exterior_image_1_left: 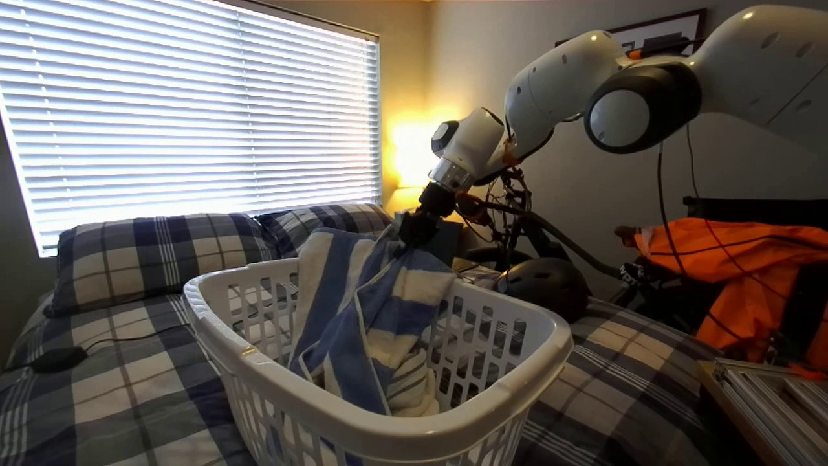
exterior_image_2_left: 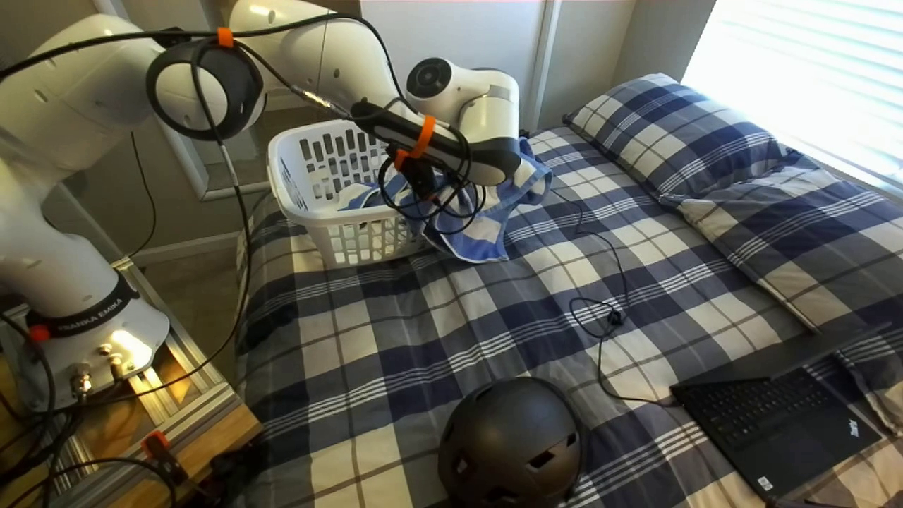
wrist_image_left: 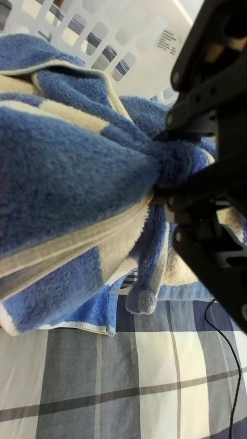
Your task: Put the white and blue towel in the basket.
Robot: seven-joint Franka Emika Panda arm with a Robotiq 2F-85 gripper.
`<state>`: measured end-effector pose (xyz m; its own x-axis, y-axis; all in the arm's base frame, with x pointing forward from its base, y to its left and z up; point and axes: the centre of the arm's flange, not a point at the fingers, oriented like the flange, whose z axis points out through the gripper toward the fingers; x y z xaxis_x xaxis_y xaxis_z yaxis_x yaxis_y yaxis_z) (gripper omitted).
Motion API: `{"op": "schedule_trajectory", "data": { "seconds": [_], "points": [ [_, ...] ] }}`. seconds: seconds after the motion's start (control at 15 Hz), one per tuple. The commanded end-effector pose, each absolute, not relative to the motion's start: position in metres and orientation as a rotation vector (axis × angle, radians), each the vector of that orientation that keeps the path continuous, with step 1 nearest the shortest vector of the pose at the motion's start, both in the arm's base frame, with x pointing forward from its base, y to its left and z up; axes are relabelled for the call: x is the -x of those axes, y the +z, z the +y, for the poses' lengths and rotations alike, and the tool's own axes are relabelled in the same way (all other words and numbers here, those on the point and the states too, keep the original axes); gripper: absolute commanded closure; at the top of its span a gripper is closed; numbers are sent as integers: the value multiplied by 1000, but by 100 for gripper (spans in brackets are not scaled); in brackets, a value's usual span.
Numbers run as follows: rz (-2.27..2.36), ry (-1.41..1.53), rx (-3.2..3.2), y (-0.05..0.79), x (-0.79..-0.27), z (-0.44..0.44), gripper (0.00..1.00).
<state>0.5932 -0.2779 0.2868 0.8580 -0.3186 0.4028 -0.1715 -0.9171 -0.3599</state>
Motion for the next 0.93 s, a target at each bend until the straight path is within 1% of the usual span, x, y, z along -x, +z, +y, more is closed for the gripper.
{"op": "schedule_trajectory", "data": {
  "seconds": [0.0, 0.13, 0.2, 0.27, 0.67, 0.87],
  "points": [
    [307, -621, 2774, 330, -618, -276, 94],
    [211, -649, 2802, 342, -621, -262, 93],
    [163, -677, 2821, 350, -623, -253, 97],
    [118, -697, 2828, 358, -624, -242, 94],
    [-295, -768, 2816, 400, -637, -169, 94],
    [-512, -739, 2743, 404, -640, -119, 94]
  ]
}}
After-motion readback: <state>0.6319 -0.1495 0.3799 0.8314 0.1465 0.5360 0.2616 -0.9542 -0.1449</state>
